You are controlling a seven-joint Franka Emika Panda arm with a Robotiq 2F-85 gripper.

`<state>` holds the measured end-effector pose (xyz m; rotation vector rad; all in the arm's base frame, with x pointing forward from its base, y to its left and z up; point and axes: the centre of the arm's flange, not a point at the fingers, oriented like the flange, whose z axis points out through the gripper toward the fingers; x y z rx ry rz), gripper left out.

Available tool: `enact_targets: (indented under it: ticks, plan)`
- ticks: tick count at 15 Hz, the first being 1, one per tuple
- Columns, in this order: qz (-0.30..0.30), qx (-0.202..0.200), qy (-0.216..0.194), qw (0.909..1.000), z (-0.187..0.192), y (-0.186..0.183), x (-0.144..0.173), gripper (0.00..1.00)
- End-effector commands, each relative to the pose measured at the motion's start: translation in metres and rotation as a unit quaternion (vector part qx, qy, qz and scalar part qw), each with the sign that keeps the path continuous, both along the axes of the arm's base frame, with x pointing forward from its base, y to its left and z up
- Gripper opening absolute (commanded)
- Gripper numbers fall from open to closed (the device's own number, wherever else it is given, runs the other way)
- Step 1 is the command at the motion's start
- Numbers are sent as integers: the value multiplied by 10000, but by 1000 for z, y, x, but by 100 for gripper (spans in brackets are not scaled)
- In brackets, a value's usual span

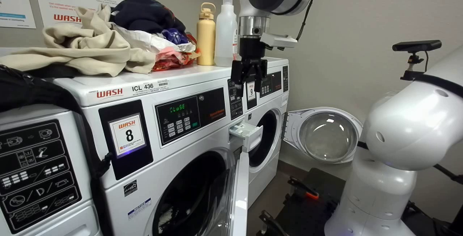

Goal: Close the washing machine door

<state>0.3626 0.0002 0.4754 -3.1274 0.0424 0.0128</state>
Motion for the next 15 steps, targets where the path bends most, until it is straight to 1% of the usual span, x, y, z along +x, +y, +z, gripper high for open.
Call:
enact_targets:
  ticks: [1,4,6,8,9,10,12,15]
  plan:
    - [-313,44,265,9991,-43,-24,-13,100]
    - [-668,120,523,9963,-100,-44,-37,100]
    - [-846,168,554,9947,-133,-49,-48,100]
    - [-1103,171,459,9927,-158,-52,-54,100]
    - [-1287,118,375,9909,-160,-54,-49,100]
    - [-984,193,445,9940,-128,-55,-33,100]
    - [-1133,173,445,9924,-138,-59,-27,100]
    - [-1176,168,483,9917,-142,-60,-25,100]
